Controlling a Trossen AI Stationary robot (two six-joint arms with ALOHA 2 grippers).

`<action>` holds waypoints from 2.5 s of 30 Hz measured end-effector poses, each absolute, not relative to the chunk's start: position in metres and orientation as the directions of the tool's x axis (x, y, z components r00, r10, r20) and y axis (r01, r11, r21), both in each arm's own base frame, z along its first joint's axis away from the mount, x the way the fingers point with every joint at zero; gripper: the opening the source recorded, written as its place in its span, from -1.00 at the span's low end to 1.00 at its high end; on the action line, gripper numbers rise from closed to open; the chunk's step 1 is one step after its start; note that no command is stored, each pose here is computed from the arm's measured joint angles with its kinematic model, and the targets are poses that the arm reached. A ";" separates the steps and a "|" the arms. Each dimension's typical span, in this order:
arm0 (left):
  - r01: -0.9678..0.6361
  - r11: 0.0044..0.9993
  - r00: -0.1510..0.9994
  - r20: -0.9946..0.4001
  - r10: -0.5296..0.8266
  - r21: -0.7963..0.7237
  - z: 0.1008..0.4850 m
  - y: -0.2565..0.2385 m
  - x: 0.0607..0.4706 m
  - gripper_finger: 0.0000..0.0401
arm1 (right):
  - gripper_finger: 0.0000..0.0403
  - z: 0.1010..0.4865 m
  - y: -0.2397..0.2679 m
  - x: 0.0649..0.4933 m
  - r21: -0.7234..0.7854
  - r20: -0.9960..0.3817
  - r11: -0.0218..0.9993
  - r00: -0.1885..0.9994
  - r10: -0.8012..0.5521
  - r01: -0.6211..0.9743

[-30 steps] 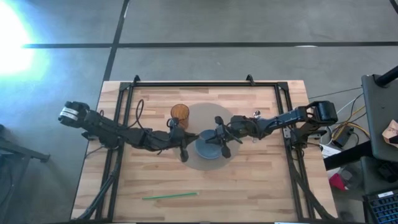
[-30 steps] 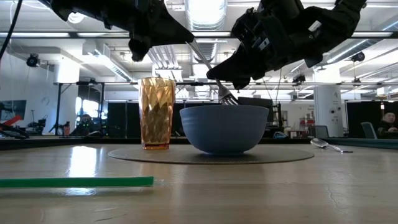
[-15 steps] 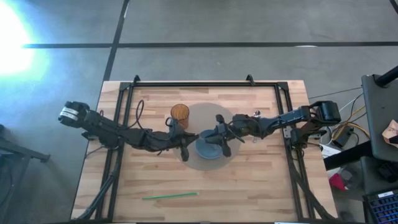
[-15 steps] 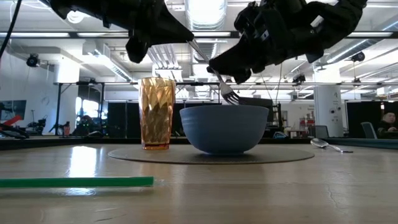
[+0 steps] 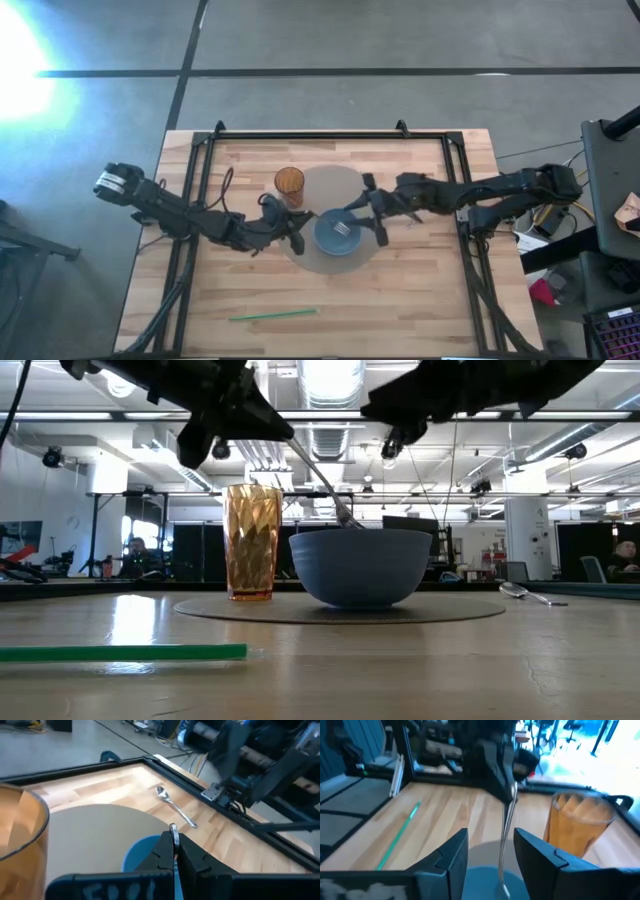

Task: Pick & Place Utensil
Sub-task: Put the fork into the bowl

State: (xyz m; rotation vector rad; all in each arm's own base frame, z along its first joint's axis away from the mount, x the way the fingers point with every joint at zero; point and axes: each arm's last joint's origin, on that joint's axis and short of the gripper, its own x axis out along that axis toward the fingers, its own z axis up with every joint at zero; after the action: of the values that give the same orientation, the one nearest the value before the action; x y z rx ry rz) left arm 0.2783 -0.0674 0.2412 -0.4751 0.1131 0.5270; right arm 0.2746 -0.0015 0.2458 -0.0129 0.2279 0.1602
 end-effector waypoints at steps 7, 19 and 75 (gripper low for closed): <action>-0.547 0.698 0.835 -0.247 0.492 -0.461 0.236 -0.073 0.274 -1.00 | -0.25 0.264 -0.001 0.255 0.003 -0.216 0.987 0.963 0.159 -0.162; -0.608 0.616 0.788 -0.283 0.547 -0.500 0.225 -0.074 0.267 -1.00 | -0.35 0.258 -0.001 0.252 -0.005 -0.266 0.986 0.951 0.160 -0.167; -0.635 0.544 0.766 -0.353 0.538 -0.549 0.191 -0.075 0.269 -0.98 | -0.41 0.248 -0.001 0.254 -0.002 -0.300 0.986 0.941 0.159 -0.167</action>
State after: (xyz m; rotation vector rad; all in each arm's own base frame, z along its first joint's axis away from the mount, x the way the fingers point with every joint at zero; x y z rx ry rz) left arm 0.2685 -0.0747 0.1914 -0.7116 0.1484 0.6985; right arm 0.2537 -0.0008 0.2481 -0.0276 0.3034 0.1666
